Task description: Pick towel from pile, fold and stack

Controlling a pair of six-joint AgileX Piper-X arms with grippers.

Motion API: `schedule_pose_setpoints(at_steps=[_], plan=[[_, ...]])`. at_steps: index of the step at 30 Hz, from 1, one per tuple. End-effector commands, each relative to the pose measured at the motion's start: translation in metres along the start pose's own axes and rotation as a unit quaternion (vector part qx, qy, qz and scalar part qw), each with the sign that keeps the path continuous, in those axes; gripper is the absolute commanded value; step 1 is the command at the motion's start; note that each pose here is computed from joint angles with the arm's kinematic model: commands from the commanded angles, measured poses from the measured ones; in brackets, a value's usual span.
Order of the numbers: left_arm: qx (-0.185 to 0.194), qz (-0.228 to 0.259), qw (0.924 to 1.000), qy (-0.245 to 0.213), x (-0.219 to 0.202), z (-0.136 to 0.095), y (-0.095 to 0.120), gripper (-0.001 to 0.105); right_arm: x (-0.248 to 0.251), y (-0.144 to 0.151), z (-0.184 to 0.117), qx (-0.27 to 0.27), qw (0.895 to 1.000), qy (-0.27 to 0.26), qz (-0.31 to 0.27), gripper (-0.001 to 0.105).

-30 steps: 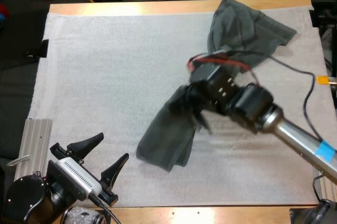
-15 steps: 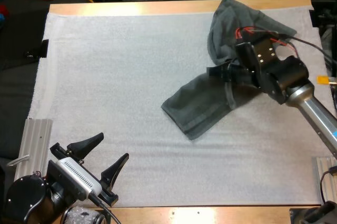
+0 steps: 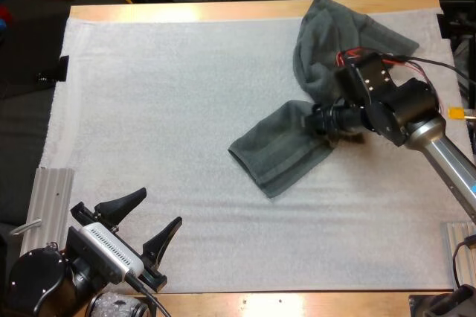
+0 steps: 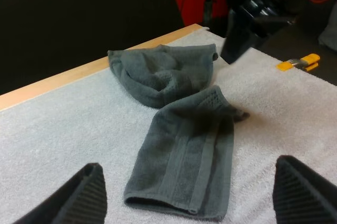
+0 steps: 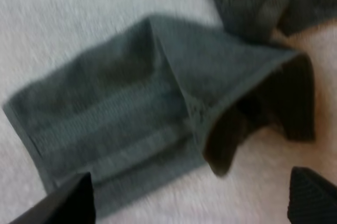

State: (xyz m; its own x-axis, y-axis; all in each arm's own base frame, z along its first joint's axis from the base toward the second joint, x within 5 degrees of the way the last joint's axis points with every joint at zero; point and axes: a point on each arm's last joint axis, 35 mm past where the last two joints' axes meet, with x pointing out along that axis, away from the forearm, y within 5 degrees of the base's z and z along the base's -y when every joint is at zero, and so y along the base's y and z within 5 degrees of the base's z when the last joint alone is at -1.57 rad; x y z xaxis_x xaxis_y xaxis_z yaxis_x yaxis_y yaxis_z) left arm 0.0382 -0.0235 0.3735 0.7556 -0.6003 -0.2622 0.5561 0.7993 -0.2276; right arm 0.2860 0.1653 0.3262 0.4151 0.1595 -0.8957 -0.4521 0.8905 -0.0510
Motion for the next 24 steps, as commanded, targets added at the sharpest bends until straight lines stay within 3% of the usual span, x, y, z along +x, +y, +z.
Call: schedule_pose_setpoints(at_steps=[1,12,19,24], plan=[[-0.002,-0.006,1.0,-0.005,-0.001,0.002,-0.001,0.063,-0.004,-0.002,-0.003,-0.006,1.0,0.009,-0.004,0.071],[-0.002,-0.006,1.0,-0.005,-0.001,0.002,-0.001,0.063,-0.011,-0.005,-0.026,-0.02,0.999,0.024,-0.026,0.071],[-0.002,-0.009,0.9999,-0.004,-0.001,0.002,-0.001,0.063,0.002,-0.003,-0.044,-0.082,0.996,0.028,-0.017,0.071],[-0.002,-0.009,0.9999,-0.004,-0.001,0.002,-0.001,0.063,0.018,-0.002,-0.049,-0.098,0.995,0.023,-0.016,0.071]])
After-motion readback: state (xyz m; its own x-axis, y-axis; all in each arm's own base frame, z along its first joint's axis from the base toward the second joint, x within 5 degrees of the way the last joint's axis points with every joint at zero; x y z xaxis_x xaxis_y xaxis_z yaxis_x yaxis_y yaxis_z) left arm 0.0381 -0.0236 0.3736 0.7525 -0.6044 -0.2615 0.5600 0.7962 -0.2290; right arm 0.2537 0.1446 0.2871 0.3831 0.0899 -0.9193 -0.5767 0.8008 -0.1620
